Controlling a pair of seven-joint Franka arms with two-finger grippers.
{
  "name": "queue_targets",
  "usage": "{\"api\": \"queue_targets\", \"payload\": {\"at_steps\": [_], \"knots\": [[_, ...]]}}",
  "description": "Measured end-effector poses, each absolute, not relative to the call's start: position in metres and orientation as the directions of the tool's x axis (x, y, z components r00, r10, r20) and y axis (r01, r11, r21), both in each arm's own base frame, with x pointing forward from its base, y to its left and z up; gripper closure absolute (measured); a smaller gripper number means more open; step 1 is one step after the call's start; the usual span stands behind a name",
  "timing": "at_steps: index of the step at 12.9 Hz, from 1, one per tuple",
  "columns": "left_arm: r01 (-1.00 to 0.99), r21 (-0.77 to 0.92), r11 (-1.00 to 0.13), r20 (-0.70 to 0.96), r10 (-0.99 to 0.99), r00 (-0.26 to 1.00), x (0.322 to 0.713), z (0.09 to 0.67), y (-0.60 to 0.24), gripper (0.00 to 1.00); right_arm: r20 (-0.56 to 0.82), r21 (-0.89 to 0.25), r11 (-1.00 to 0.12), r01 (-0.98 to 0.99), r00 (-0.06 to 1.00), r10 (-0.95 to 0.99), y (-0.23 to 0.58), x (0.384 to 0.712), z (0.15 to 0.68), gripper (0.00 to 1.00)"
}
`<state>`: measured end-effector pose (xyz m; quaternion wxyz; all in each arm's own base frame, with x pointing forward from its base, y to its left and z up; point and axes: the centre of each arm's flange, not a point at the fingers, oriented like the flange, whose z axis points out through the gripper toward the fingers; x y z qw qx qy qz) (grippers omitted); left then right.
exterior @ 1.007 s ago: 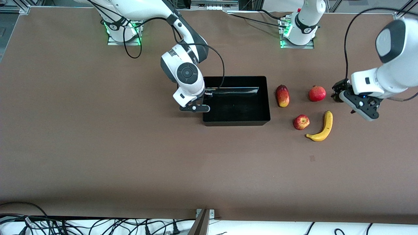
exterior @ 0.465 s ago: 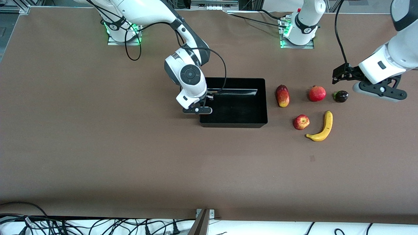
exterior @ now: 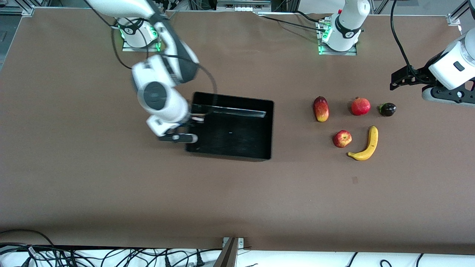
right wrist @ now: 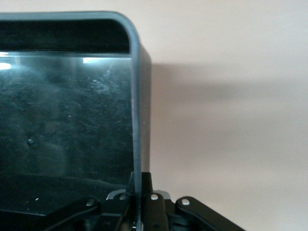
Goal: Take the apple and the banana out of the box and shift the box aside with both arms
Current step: 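Drag the black box away from the fruits with the right gripper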
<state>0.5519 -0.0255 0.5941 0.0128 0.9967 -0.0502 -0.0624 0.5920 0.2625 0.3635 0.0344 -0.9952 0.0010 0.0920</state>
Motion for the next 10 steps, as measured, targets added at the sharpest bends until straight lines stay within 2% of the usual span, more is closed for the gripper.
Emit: {"api": "queue_targets", "payload": {"at_steps": [2,5,10], "knots": [[-0.089,0.031,-0.996,-0.120,-0.092,0.989,0.553,0.595,-0.025,0.00,-0.205,-0.111,-0.993,0.036,0.977,0.059,0.151,0.603,0.382,0.95],[-0.087,0.031,-0.996,-0.114,-0.089,0.990,0.555,0.598,-0.025,0.00,-0.212,-0.122,-0.992,0.041,0.975,0.067,0.019,0.597,0.377,0.95],[-0.051,0.029,-0.998,-0.066,-0.052,0.996,0.565,0.603,-0.006,0.00,-0.275,-0.089,-0.996,-0.033,0.961,-0.008,-0.055,0.585,0.320,0.95]]}}
